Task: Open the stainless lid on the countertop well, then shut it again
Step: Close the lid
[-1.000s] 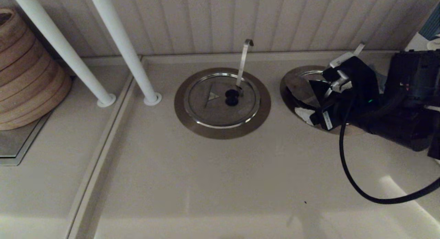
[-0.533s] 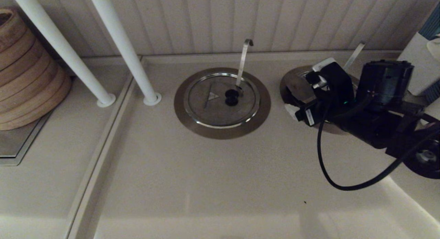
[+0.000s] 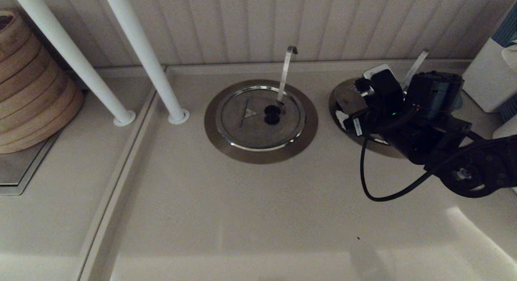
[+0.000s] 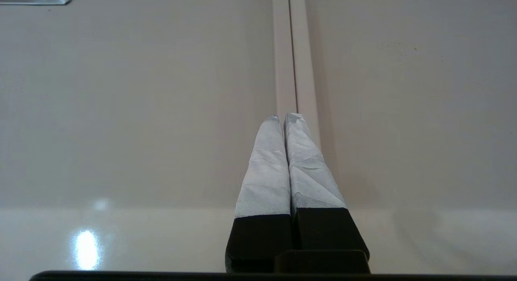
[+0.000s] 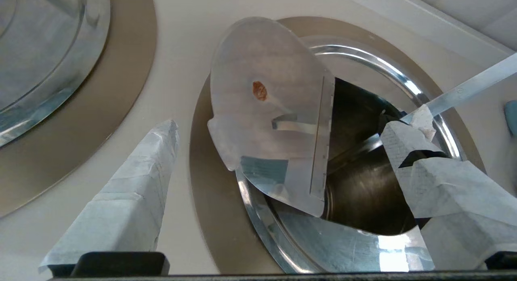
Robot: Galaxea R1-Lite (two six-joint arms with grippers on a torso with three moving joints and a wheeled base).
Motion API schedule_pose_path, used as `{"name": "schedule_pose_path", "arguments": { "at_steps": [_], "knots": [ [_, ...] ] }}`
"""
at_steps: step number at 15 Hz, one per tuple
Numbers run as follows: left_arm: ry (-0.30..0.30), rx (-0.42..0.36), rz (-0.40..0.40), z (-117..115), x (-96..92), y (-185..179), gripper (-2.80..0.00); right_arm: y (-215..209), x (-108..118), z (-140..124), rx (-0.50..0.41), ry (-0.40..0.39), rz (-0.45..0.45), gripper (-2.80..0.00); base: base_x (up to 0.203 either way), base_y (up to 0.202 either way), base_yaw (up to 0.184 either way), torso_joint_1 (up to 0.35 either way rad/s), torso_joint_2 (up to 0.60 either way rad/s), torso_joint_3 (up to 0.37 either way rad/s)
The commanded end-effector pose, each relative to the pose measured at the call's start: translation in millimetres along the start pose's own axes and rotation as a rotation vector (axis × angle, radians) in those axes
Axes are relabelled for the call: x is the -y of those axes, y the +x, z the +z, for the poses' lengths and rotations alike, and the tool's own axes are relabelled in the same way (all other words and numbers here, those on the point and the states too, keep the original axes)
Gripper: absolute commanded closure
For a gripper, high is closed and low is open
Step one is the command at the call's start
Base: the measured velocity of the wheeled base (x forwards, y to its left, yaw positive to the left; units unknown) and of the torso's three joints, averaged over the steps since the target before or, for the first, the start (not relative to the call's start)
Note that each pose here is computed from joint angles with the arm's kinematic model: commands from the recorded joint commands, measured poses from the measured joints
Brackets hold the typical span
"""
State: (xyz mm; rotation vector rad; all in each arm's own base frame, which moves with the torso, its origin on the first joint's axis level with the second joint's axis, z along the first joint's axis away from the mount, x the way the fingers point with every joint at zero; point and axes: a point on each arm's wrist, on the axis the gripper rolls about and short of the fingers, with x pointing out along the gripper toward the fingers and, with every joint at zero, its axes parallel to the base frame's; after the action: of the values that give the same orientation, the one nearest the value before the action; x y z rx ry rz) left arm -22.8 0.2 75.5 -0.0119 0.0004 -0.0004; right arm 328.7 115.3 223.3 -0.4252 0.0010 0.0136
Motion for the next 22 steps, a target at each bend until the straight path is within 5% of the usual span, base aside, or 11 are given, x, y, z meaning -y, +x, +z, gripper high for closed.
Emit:
{"name": "schedule_pose_path", "arguments": {
  "at_steps": [1, 22],
  "knots": [
    [0.000, -0.001, 0.000, 0, 0.0, 0, 0.00, 4, -2, -4, -0.009, -0.005, 0.000, -2.80, 0.000, 0.000, 0.000, 0.000, 0.00, 0.000],
    [0.000, -0.001, 0.000, 0, 0.0, 0, 0.00, 16, 37, -2, 0.001, 0.012, -0.119, -2.80, 0.000, 0.000, 0.000, 0.000, 0.00, 0.000]
  ]
}}
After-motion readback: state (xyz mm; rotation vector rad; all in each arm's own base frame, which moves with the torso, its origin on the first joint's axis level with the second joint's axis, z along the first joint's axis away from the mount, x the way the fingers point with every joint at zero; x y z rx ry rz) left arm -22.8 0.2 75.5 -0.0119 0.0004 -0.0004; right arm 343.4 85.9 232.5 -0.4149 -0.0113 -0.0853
